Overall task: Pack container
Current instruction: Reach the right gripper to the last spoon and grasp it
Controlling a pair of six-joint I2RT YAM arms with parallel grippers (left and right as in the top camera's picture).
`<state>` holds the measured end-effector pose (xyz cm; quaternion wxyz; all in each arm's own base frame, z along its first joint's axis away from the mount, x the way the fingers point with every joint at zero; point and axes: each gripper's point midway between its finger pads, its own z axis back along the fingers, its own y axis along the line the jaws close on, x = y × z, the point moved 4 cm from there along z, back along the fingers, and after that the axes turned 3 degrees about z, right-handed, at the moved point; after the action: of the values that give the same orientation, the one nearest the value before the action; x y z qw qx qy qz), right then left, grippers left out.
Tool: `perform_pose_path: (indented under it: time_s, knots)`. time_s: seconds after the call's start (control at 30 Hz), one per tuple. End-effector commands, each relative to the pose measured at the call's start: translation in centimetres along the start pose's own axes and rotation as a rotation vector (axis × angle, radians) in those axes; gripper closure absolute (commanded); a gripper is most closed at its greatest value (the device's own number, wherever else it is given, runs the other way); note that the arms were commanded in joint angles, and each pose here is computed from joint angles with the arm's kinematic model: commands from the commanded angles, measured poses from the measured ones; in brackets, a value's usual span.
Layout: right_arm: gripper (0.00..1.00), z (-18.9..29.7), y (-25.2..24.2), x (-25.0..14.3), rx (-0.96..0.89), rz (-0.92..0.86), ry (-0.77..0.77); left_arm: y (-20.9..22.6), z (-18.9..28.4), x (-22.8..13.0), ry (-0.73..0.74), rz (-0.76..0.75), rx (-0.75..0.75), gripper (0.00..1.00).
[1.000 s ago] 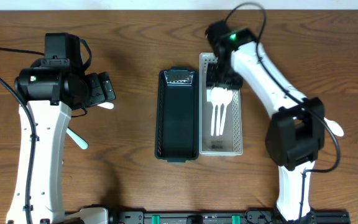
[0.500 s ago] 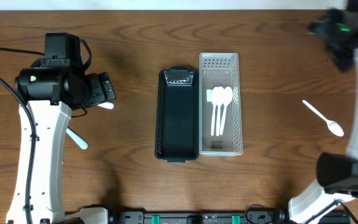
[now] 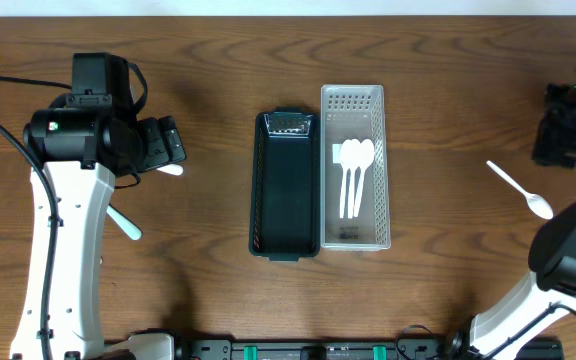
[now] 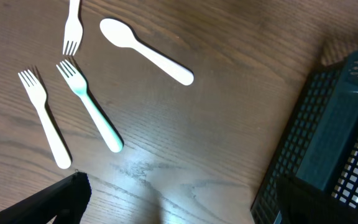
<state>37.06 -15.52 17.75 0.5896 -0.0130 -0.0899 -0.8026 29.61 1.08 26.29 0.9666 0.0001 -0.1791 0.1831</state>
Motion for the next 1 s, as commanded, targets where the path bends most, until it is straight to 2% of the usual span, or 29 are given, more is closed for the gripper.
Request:
perform_pose_path:
  time_s: [0.0,0.23,0.37,0.47,0.77,0.87,0.97]
  knots:
    - [0.04,-4.0,-1.3,-0.2,-0.090,-0.072,-0.002,0.2,-0.1,0.0,0.002,-0.011,0.014,0.02]
    - [0.04,-8.6,-3.4,0.5,-0.131,-0.113,-0.004,0.2,-0.1,0.0,0.002,-0.011,0.014,0.02]
    - [0.10,-10.6,-4.6,1.3,-0.147,-0.140,-0.005,0.2,-0.1,0.0,0.002,-0.011,0.014,0.02]
    - [0.14,-11.8,-5.2,1.4,-0.147,-0.139,-0.005,0.2,-0.1,0.0,0.006,-0.011,0.015,0.02]
    - [0.17,-13.8,-6.1,1.2,-0.133,-0.144,-0.007,0.3,-0.1,-0.3,0.021,-0.012,0.021,0.02]
    - [0.23,-14.3,-6.5,1.1,-0.135,-0.144,-0.007,0.4,-0.1,-0.5,0.027,-0.013,0.023,0.02]
    - [0.40,-14.8,-7.4,0.9,-0.155,-0.143,-0.005,0.4,-0.1,-0.5,0.027,-0.013,0.023,0.02]
